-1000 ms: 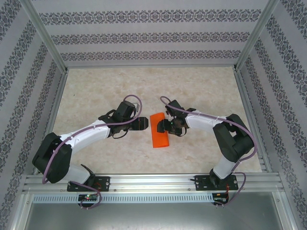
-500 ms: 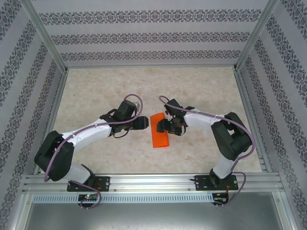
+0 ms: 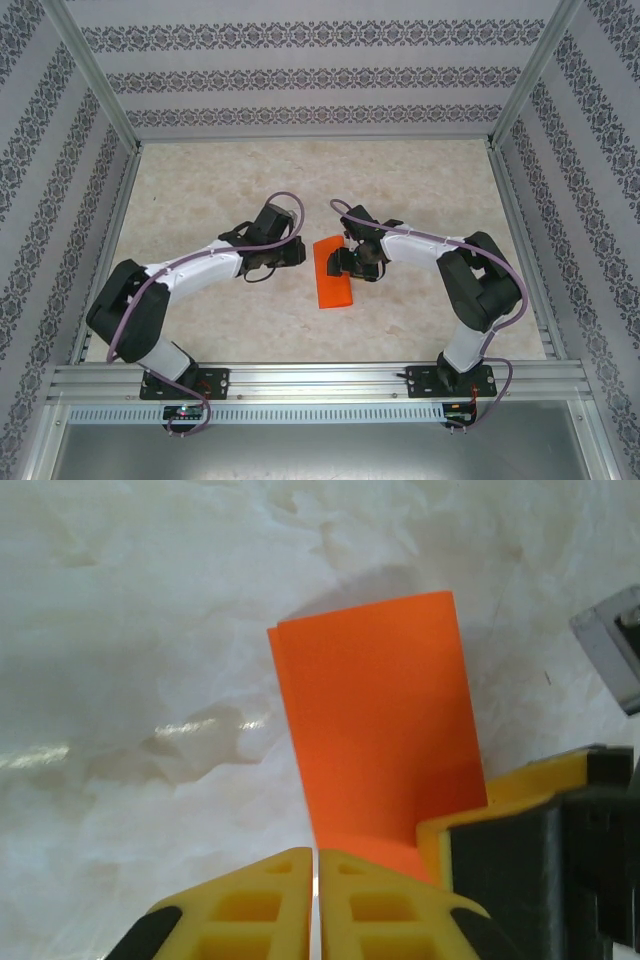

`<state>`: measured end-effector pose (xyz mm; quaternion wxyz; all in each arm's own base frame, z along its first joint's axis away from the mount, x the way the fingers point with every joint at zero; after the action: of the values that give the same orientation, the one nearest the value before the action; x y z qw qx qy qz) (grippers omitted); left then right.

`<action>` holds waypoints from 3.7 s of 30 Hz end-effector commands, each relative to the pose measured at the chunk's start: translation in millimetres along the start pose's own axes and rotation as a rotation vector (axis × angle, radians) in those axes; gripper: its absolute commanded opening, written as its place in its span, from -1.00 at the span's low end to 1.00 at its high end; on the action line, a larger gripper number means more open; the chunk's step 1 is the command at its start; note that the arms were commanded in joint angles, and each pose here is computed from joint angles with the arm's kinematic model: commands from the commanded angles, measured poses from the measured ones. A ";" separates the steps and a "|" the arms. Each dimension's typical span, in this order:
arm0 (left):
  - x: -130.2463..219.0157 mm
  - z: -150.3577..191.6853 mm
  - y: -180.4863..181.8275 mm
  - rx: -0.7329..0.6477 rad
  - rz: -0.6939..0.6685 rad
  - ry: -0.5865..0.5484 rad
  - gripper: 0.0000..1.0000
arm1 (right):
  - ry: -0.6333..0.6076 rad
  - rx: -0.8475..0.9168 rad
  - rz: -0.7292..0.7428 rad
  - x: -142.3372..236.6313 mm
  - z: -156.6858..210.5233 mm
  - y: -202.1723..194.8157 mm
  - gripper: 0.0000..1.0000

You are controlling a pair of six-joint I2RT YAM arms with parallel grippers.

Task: Fold a paper plane with a square sheet of paper (pick it up from the middle)
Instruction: Fold the square sheet of paper in half at the center of the table, then hold the square sheet of paper at the center of the table.

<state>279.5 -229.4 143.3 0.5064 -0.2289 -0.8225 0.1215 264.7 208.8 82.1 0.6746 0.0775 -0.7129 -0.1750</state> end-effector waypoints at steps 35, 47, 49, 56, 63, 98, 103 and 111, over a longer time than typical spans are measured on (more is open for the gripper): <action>-56.3 -9.1 -19.4 0.172 0.131 0.092 -0.96 | 0.094 -0.005 0.237 -43.6 18.8 -38.7 0.36; -81.8 1.9 -16.9 0.238 0.135 0.166 -1.00 | 0.097 -0.013 0.233 -45.9 19.4 -39.4 0.36; -84.1 3.1 -16.9 0.241 0.133 0.173 -1.00 | 0.099 -0.013 0.233 -46.6 20.1 -39.4 0.36; -91.1 17.3 -5.1 0.255 0.066 0.215 -1.00 | 0.092 -0.013 0.220 -45.1 18.6 -36.8 0.36; -89.8 25.4 3.0 0.250 0.022 0.227 -1.00 | 0.039 -0.006 0.161 -28.9 10.1 -24.9 0.38; 24.3 -27.2 -12.5 0.150 -0.084 -0.157 -0.35 | 0.078 -0.008 0.157 -42.4 13.2 -29.4 0.32; 12.5 -21.6 -12.3 0.165 -0.059 -0.112 -0.44 | 0.092 -0.010 0.156 -45.3 14.4 -30.1 0.31; -1.1 -19.5 -16.4 0.172 -0.007 -0.073 -0.49 | 0.090 -0.006 0.160 -44.9 14.6 -30.6 0.32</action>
<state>295.7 -237.3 166.3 0.4817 -0.1633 -0.8387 0.1947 264.7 211.2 77.6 0.6826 0.0666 -0.7110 -0.1551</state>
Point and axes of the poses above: each hand's point on the last joint's axis, 136 mm out from that joint toward the fingers, its own x axis back along the fingers, its own y axis along the line the jaws close on, z = x × y, the point moved 7 cm from there along x, back along the fingers, and after that the axes turned 9 degrees about -x, right-handed, at the moved point
